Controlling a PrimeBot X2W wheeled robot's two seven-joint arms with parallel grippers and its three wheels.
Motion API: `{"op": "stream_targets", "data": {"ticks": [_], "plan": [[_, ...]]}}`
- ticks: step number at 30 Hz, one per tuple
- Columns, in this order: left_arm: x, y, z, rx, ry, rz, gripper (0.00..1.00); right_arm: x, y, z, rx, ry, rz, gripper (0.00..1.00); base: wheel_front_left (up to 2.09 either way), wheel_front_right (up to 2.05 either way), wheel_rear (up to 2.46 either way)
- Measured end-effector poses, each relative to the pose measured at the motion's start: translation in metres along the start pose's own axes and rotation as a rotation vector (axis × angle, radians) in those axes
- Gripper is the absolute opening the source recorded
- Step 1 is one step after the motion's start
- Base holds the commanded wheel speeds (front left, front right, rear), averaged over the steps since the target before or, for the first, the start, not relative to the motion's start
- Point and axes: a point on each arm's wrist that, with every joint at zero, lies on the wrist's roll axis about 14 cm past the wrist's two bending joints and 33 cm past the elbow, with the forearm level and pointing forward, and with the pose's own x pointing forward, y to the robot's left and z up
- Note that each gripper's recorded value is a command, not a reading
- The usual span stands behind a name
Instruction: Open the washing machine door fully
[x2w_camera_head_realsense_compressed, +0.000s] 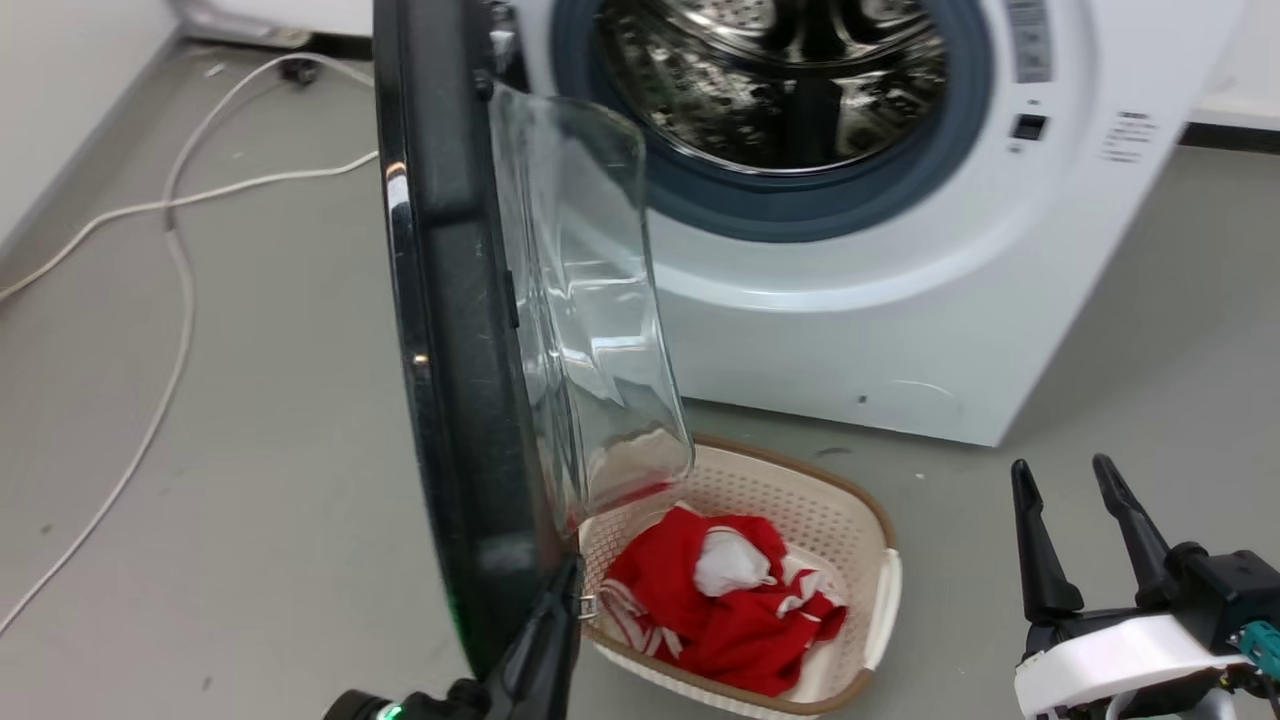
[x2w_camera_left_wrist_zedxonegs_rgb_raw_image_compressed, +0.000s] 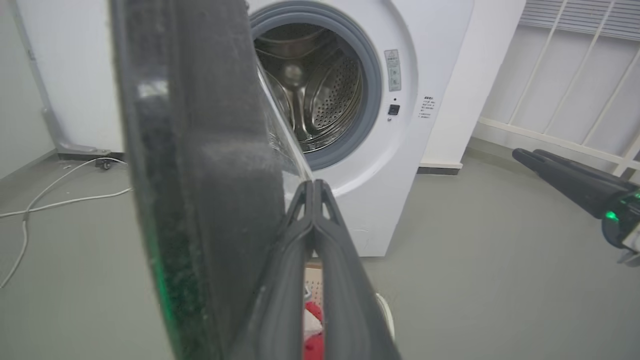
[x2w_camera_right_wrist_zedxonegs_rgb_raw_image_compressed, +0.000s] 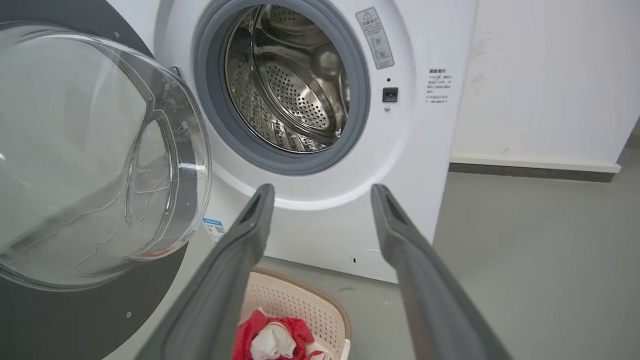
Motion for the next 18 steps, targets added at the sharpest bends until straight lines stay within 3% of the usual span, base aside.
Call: {"op": "stream_targets", "data": {"ticks": [12, 18], "plan": [[-0.042, 0.081, 0.009, 0.070, -0.009, 0.324, 0.00, 0.036, 0.062, -0.012, 0.012, 0.038, 0.193, 1.00, 0.00, 0.00, 0.00], [-0.050, 0.119, 0.014, 0.099, -0.014, 0.431, 0.00, 0.040, 0.070, -0.014, 0.017, 0.051, 0.217, 1.00, 0.00, 0.00, 0.00]]}}
